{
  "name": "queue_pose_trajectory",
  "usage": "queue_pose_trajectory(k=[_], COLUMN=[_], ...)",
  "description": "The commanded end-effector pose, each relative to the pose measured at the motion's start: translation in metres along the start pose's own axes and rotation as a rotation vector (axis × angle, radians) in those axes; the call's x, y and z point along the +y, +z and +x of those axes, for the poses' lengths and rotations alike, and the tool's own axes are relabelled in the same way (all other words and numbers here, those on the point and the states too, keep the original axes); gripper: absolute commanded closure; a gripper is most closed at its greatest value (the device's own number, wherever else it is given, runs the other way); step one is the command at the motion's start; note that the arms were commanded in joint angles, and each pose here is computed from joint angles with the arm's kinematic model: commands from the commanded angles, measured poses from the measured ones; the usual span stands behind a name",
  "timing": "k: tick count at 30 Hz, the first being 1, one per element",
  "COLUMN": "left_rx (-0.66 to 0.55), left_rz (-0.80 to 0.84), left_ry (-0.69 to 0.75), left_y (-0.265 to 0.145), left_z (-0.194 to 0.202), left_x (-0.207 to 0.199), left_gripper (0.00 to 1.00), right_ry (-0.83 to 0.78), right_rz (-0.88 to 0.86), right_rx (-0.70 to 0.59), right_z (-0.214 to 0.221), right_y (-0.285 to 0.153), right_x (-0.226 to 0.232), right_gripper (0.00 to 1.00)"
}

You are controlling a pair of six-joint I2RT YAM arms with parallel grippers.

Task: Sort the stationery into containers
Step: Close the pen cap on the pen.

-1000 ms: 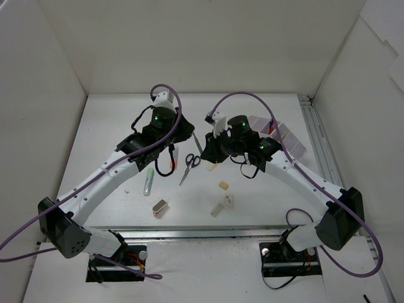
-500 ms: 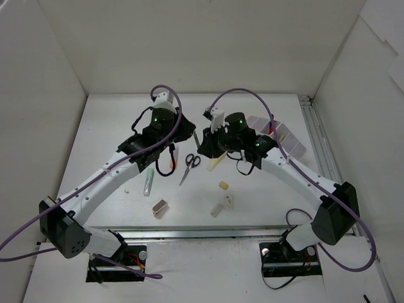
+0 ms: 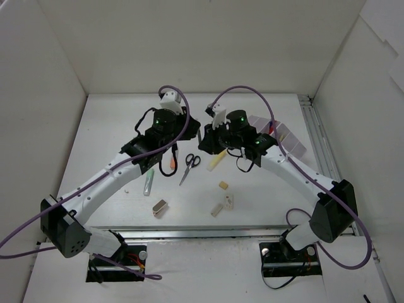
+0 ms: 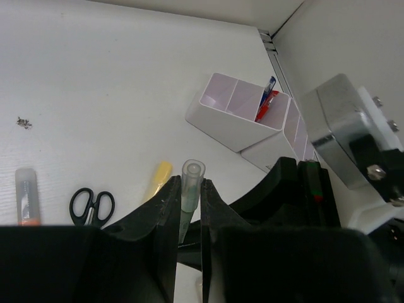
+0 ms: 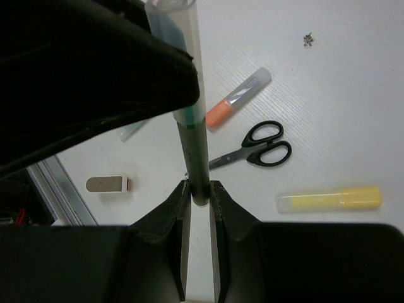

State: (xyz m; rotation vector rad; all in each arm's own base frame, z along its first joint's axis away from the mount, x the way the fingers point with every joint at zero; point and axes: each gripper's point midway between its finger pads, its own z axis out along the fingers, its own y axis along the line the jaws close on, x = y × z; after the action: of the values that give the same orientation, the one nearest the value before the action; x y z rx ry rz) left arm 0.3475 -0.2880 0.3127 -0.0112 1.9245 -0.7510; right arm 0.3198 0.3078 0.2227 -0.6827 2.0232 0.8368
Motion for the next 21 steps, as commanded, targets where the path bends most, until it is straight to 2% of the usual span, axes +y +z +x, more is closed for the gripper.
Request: queue_pose_trajectory(k=[1, 6, 13, 21], left_rx=[0.280, 0.363, 0.395, 0.415], left_rz=[0.082, 0.086, -0.061, 0.024], left_ry=[0.115, 0.146, 0.195, 0.216], left_y=[-0.014, -0.015, -0.025, -0.026], left_z=[0.084, 0.110, 0.123, 0.133], left_x=[-0.012, -0.004, 0.033, 0.012], left_gripper=[1.00, 1.00, 1.00, 1.00], right_ry=[-0.140, -0.168, -0.234, -0.205], right_rz=[0.031, 0.021, 0.064, 0.047], right_rx=[-0.413, -0.433, -0.385, -0.478], right_z=[-0.126, -0.133, -0.121, -0.132], right_y=[-0.046, -0.060, -0.086, -0.091], right_x=[0.007, 0.011, 0.006, 0.011], right_gripper=[1.00, 1.00, 1.00, 1.00])
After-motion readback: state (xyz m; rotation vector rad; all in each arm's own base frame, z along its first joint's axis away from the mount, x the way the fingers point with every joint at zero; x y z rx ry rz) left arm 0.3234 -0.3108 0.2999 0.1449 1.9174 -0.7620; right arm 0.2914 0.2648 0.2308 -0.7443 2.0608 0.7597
